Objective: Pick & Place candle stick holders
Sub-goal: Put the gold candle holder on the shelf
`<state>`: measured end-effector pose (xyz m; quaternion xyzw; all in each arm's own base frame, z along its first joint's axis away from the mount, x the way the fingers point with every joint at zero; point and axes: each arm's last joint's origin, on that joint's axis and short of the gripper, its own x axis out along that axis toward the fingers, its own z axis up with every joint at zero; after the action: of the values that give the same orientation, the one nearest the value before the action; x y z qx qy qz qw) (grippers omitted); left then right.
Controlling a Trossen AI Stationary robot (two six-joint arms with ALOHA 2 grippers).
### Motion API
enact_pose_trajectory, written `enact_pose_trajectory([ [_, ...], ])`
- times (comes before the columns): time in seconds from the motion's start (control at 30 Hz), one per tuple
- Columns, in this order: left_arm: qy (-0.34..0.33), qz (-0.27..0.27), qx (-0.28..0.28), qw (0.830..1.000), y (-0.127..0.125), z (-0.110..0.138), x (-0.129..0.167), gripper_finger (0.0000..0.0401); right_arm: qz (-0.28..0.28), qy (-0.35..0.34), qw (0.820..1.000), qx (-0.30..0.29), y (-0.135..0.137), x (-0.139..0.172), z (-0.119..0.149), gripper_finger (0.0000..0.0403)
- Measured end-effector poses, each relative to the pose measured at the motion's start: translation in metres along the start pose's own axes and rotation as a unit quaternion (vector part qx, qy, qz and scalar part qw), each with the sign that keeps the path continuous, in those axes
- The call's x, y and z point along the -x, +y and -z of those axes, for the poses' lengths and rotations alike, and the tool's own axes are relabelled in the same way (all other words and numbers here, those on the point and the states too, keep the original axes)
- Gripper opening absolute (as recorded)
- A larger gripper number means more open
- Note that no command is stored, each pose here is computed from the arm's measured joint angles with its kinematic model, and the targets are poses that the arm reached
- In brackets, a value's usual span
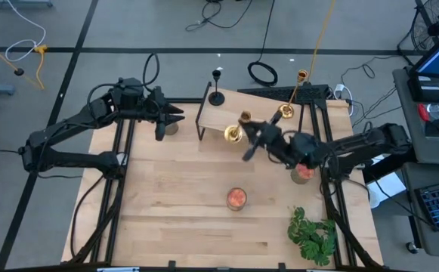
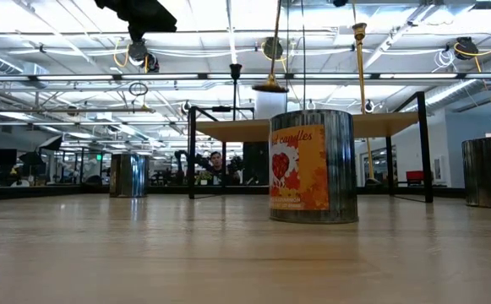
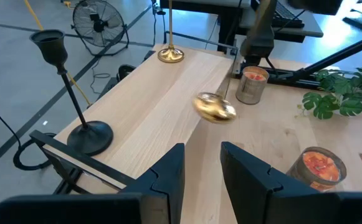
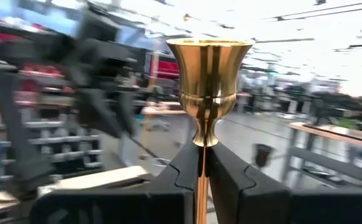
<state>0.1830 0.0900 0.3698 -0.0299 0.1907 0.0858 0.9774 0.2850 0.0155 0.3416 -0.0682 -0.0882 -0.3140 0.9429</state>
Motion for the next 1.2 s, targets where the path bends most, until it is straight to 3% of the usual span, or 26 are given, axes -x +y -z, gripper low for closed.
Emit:
enact_pose_trajectory([
  [0.2, 0.0, 0.0, 0.0, 1.0, 0.0, 0.0, 0.0, 0.0111, 0.083, 0.009, 0.996, 0.016, -0.03, -0.024, 0.011, 0.0014],
  [0.33, 0.0, 0.0, 0.0, 1.0, 0.0, 0.0, 0.0, 0.0111, 0.168, 0.023, 0.985, 0.027, -0.053, -0.034, 0.014, 0.0014],
  [0.47, 0.0, 0.0, 0.0, 1.0, 0.0, 0.0, 0.0, 0.0111, 0.211, 0.034, 0.976, 0.034, -0.071, -0.042, 0.019, 0.0015],
  [0.8, 0.0, 0.0, 0.0, 1.0, 0.0, 0.0, 0.0, 0.0111, 0.247, 0.072, 0.966, 0.003, -0.092, -0.05, 0.035, 0.002],
  [1.2, 0.0, 0.0, 0.0, 1.0, 0.0, 0.0, 0.0, 0.0111, 0.254, 0.079, 0.964, 0.001, -0.097, -0.051, 0.038, 0.0022],
])
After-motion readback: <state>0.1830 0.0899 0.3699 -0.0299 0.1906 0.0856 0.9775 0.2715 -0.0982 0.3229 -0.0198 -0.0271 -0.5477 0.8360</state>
